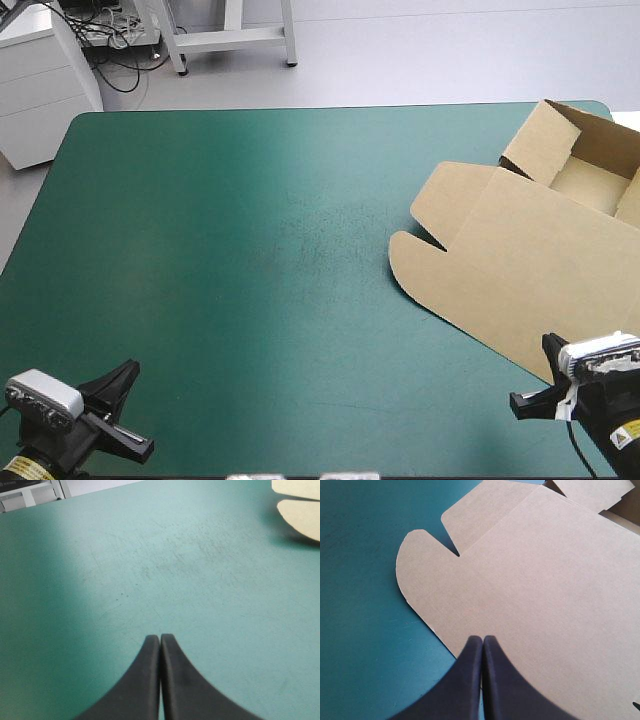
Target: Fold the box
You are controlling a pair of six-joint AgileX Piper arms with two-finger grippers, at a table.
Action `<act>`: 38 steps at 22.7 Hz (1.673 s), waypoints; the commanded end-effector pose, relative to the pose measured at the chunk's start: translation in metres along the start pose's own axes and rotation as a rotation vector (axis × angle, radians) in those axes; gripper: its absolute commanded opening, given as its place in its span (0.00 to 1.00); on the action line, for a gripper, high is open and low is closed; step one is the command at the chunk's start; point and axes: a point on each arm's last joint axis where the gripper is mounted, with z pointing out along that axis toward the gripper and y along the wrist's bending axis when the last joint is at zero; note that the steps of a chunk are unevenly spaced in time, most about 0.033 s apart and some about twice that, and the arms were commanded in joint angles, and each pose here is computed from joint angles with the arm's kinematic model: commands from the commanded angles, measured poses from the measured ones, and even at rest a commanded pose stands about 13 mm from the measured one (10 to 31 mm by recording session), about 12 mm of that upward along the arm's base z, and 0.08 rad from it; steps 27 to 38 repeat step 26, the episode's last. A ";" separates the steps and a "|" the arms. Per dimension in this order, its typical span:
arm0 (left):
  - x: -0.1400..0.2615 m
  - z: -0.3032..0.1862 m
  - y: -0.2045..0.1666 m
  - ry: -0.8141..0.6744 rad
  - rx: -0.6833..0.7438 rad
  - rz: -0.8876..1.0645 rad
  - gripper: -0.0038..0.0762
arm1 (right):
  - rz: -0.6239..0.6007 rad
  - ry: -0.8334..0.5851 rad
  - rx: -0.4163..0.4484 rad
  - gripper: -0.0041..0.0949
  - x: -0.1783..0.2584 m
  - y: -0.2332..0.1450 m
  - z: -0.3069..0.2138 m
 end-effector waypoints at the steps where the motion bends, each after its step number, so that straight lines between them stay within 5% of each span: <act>1: -0.011 -0.008 0.000 -0.105 0.004 -0.008 0.01 | -0.011 -0.155 0.037 0.02 0.001 0.000 -0.007; 15: -0.011 -0.009 0.000 -0.112 0.004 -0.009 0.01 | -0.039 -0.286 0.081 0.02 0.035 0.006 -0.031; 38: -0.011 -0.009 0.000 -0.114 0.005 -0.009 0.01 | -0.040 -0.288 0.079 0.02 0.035 0.007 -0.030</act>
